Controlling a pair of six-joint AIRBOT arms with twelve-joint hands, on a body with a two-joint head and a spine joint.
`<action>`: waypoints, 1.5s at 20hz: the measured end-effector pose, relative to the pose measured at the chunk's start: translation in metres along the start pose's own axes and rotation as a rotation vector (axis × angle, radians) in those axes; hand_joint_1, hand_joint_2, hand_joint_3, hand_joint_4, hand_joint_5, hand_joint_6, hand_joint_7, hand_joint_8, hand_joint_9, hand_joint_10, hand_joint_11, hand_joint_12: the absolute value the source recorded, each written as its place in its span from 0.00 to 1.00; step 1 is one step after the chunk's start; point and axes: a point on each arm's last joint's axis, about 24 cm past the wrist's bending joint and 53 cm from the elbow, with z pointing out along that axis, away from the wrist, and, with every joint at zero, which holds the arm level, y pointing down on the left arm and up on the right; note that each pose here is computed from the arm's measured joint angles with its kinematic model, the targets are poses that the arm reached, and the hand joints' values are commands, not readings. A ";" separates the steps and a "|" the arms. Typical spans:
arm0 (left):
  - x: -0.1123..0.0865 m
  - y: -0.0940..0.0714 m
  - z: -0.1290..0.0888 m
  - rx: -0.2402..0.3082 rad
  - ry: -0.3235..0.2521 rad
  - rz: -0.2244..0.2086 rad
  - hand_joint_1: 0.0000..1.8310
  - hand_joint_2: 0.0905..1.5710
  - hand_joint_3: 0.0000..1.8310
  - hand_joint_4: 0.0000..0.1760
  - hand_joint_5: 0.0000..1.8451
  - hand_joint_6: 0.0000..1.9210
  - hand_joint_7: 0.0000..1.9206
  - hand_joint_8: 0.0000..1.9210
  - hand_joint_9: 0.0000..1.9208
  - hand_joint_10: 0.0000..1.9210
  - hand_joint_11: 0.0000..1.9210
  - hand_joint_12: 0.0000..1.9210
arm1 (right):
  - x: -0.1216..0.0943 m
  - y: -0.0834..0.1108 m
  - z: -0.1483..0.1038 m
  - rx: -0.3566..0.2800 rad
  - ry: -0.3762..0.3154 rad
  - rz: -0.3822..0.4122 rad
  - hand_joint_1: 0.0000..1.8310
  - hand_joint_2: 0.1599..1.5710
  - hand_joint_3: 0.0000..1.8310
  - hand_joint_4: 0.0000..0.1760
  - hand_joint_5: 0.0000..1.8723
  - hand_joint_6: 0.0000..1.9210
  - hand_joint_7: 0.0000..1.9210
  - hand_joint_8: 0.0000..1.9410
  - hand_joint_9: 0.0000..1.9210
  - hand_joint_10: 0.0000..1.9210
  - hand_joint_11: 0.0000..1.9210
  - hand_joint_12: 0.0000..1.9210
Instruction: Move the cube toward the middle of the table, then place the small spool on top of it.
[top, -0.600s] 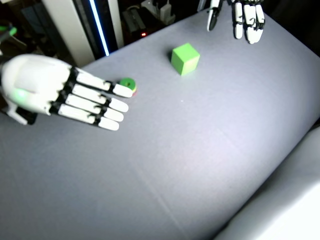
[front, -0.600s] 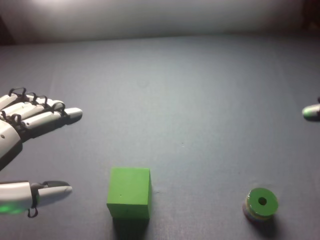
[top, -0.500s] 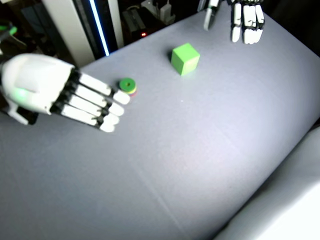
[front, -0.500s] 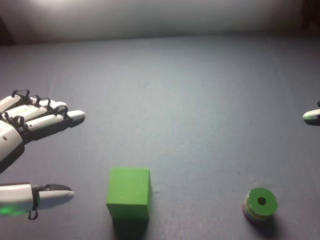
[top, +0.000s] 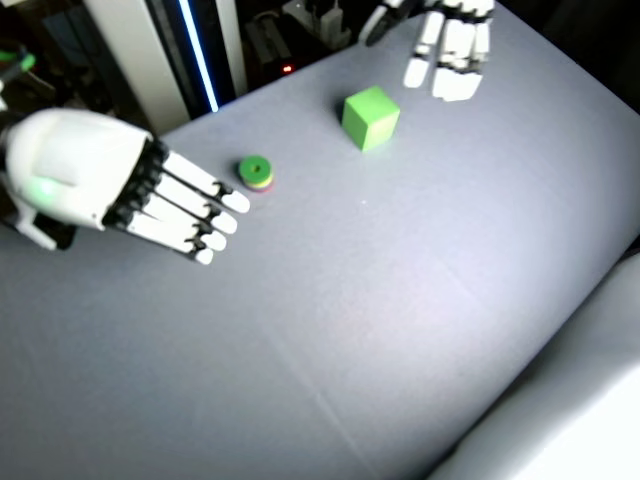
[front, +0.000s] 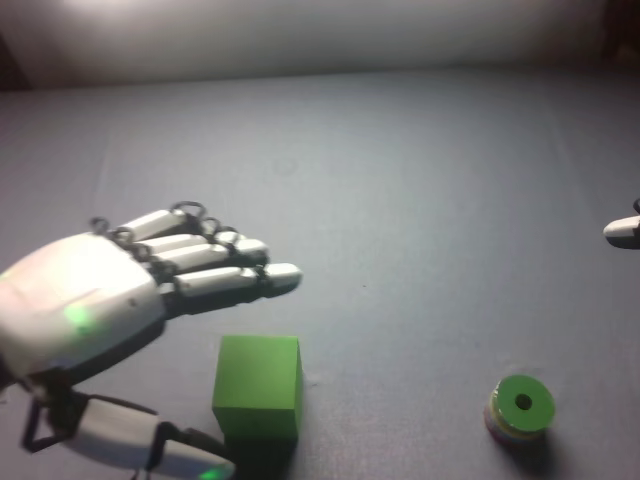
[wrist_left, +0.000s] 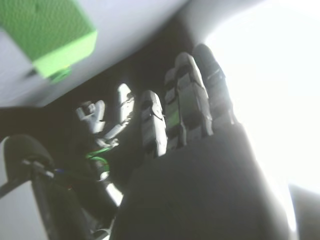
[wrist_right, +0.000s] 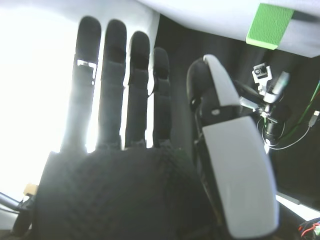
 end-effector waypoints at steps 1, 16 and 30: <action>0.004 0.001 0.005 0.000 0.018 0.002 0.32 0.51 0.00 1.00 0.15 0.01 0.14 0.00 0.15 0.00 0.04 0.37 | 0.000 0.000 0.000 0.000 0.001 0.000 0.39 0.83 0.00 0.00 0.34 0.00 0.40 0.00 0.43 0.00 0.29 0.36; 0.031 0.027 0.041 -0.081 0.075 0.065 0.69 0.72 0.00 0.00 0.52 0.41 0.45 0.70 0.45 0.58 0.41 0.65 | -0.001 -0.002 0.000 0.002 0.002 -0.005 0.41 0.83 0.00 0.00 0.34 0.00 0.41 0.00 0.44 0.00 0.27 0.39; -0.065 0.050 0.132 -0.113 -0.135 0.076 0.68 0.71 0.00 0.00 0.51 0.50 0.47 0.63 0.39 0.79 0.32 0.97 | 0.004 -0.005 0.003 0.001 0.009 -0.006 0.43 0.83 0.00 0.00 0.35 0.00 0.40 0.00 0.43 0.00 0.26 0.43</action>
